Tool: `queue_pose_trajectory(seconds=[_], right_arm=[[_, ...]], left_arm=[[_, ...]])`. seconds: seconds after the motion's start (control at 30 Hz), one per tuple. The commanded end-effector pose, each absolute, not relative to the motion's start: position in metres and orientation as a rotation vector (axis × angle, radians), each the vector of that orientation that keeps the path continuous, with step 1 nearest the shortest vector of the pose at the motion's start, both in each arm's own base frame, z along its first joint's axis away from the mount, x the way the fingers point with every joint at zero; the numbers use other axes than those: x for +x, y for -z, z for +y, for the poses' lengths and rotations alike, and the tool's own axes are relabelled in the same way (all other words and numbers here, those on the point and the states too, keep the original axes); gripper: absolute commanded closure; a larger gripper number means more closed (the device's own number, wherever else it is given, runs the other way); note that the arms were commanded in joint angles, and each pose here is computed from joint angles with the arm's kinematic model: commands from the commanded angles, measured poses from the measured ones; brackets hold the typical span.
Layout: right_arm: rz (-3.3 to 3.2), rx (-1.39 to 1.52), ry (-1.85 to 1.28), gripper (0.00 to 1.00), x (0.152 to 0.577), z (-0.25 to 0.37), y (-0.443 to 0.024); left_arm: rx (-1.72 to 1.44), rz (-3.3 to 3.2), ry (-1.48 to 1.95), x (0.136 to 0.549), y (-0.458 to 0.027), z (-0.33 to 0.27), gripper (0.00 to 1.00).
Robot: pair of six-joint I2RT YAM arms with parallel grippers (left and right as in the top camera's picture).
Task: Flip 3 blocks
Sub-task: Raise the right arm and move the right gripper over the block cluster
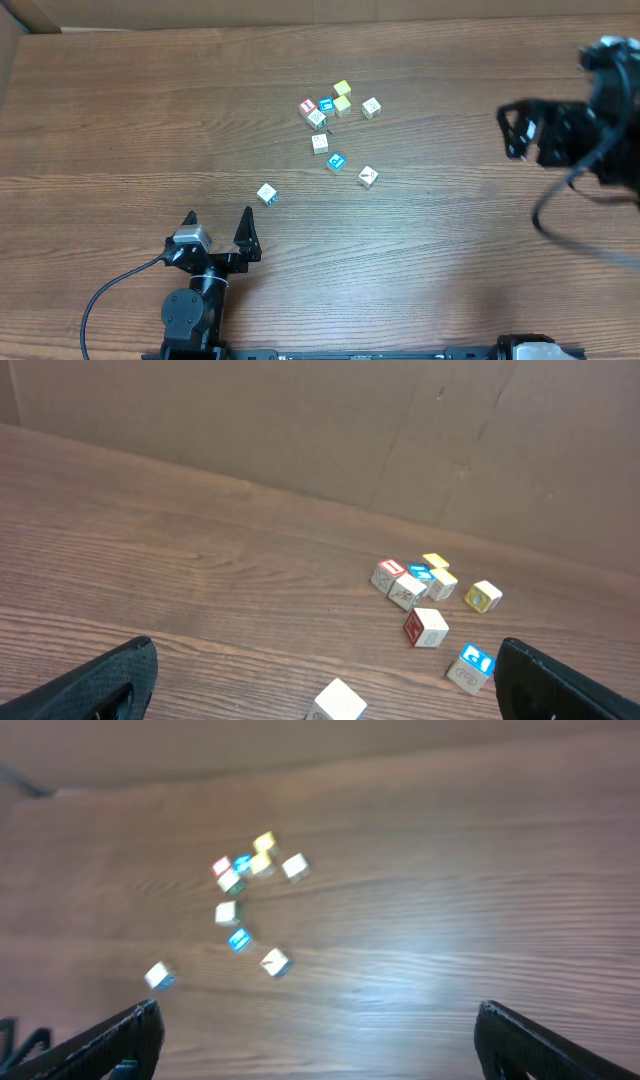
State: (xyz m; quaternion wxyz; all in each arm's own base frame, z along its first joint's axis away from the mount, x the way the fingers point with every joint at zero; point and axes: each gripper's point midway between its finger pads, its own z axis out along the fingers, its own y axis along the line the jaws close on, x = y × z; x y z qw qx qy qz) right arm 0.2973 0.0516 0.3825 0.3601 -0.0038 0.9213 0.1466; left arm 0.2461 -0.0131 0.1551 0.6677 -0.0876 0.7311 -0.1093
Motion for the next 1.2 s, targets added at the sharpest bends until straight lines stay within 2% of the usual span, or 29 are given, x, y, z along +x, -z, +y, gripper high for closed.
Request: queue_pose_trajectory(seconds=[0.0, 0.07, 0.23, 0.3, 0.37, 0.47, 0.53, 0.63, 0.93, 1.17], right_arm=[[2.413, -0.084, -0.63, 0.0, 0.313, 0.083, -0.375], [2.465, -0.092, -0.727, 0.03, 0.32, 0.094, -0.361], [2.637, -0.046, -0.766, 0.58, 0.339, 0.099, -0.314], [2.686, -0.043, -0.759, 0.67, 0.345, 0.103, -0.299], [2.744, 0.002, -0.728, 0.66, 0.351, 0.105, -0.283], [2.831, 0.07, -0.635, 0.59, 0.36, 0.106, -0.257], [2.887, 0.075, -0.581, 0.49, 0.364, 0.111, -0.239], [2.942, 0.1, -0.51, 0.44, 0.372, 0.118, -0.216], [3.035, 0.163, -0.4, 0.41, 0.391, 0.138, -0.156], [3.079, 0.174, -0.4, 0.4, 0.385, 0.171, -0.103]], left_arm=[[-0.182, 1.641, 0.239, 0.246, -0.156, -0.013, 0.0], [-0.182, 1.642, 0.239, 0.246, -0.156, -0.013, 0.0], [-0.182, 1.641, 0.239, 0.246, -0.156, -0.013, 0.0], [-0.182, 1.641, 0.239, 0.246, -0.156, -0.013, 0.0], [-0.182, 1.642, 0.239, 0.246, -0.156, -0.013, 0.0], [-0.182, 1.641, 0.239, 0.246, -0.156, -0.013, 0.0], [-0.182, 1.641, 0.239, 0.246, -0.156, -0.013, 0.0], [-0.182, 1.642, 0.239, 0.246, -0.156, -0.013, 0.0], [-0.182, 1.641, 0.239, 0.246, -0.156, -0.013, 0.01], [-0.182, 1.641, 0.239, 0.246, -0.156, -0.013, 0.01]])
